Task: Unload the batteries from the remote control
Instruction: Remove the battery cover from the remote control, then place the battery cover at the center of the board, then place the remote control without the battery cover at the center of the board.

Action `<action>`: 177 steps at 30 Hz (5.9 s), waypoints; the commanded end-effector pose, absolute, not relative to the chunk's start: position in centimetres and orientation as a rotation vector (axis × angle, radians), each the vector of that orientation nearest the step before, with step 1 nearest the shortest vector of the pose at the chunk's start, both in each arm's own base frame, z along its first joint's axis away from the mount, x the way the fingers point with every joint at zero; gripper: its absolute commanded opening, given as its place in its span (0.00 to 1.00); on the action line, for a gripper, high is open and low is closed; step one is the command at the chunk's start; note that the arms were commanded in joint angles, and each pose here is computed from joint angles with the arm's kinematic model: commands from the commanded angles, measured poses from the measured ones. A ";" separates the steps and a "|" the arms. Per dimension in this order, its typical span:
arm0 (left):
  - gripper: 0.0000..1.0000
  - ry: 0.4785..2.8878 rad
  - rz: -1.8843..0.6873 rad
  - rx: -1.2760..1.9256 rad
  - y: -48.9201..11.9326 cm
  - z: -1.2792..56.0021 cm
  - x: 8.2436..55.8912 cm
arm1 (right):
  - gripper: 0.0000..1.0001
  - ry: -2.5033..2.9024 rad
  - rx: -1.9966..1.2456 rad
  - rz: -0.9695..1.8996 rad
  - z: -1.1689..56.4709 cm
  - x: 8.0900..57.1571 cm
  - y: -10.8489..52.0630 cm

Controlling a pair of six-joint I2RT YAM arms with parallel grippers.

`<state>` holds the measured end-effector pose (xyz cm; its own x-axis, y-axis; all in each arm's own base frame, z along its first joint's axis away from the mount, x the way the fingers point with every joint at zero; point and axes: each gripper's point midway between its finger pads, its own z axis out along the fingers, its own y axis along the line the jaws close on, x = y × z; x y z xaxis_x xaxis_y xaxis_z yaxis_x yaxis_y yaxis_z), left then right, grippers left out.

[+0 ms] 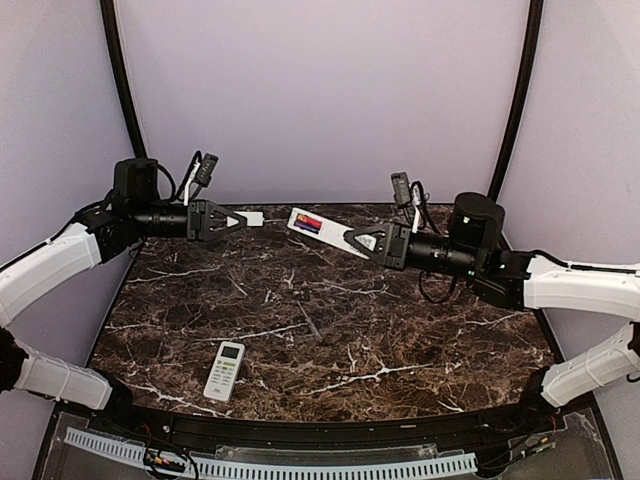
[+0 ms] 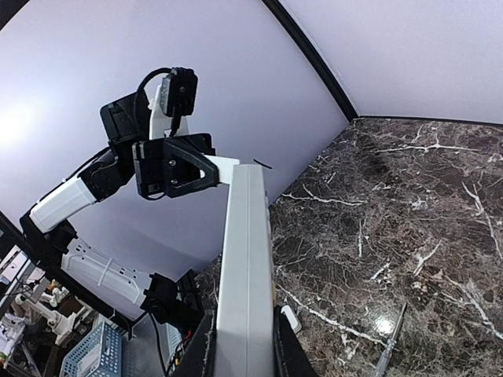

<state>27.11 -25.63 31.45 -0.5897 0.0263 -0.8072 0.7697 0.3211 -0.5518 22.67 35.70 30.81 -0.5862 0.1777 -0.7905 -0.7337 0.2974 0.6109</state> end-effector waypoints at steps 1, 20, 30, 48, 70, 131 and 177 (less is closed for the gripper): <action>0.00 2.136 -1.009 0.497 -22.8 26.3 31.4 | 0.00 1.670 -0.481 1.403 32.7 22.9 34.9; 0.00 2.559 -0.211 0.496 -18.5 12.7 35.6 | 0.00 1.678 -0.501 1.343 30.7 21.9 33.4; 0.00 2.635 0.120 0.613 -17.7 9.0 35.6 | 0.00 1.680 -0.508 1.326 30.3 21.5 32.8; 0.18 2.747 0.110 0.676 -19.0 5.8 34.6 | 0.00 1.686 -0.497 1.338 30.0 21.5 32.8; 0.76 2.307 -0.320 0.461 -18.9 20.0 35.8 | 0.00 1.836 -0.448 1.269 27.5 21.5 31.0; 0.86 2.130 -0.735 0.261 -16.0 26.8 34.9 | 0.00 2.560 -0.414 1.566 9.0 25.4 31.1; 0.82 2.366 -0.922 0.433 -24.0 19.6 32.8 | 0.37 2.675 -0.386 1.499 5.2 25.4 34.4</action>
